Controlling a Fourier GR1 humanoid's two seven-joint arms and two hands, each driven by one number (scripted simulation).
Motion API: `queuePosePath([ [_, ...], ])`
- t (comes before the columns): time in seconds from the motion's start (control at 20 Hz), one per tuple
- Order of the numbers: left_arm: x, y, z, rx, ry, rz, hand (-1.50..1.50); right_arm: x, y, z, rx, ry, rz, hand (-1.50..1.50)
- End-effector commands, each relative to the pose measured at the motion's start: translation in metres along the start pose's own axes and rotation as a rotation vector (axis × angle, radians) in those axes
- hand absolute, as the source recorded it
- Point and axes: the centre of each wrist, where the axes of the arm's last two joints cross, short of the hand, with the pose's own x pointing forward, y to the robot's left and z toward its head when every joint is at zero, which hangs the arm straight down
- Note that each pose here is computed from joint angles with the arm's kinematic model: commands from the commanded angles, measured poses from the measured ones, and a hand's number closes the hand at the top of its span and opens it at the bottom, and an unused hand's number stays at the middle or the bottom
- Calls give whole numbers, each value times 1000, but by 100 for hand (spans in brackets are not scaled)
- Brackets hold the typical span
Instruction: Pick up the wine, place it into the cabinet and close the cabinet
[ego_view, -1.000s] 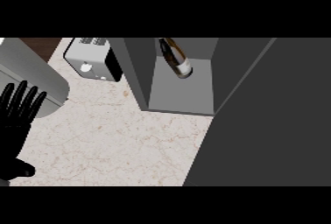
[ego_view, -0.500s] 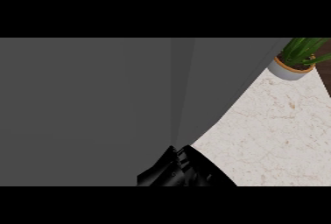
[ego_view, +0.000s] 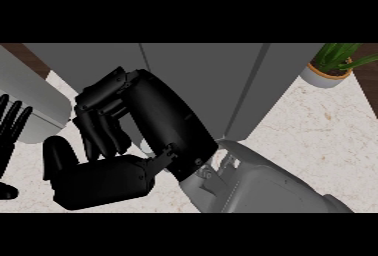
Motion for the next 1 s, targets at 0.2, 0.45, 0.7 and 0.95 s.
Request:
queuePosePath([
  [0.2,7,7,-4,9,-9,2,-150,-33,-20,-29,-80,56,-74,150],
  [0.45,-8,2,12,0,-1,-2,-150,-63,-51,-43,-114,89,-27,150],
  [0.7,-4,-4,3,10,-19,4,-150,-96,-80,-29,-110,80,14,150],
  [0.95,5,1,-18,-7,-15,11,-150,-99,-120,-30,-142,69,38,150],
])
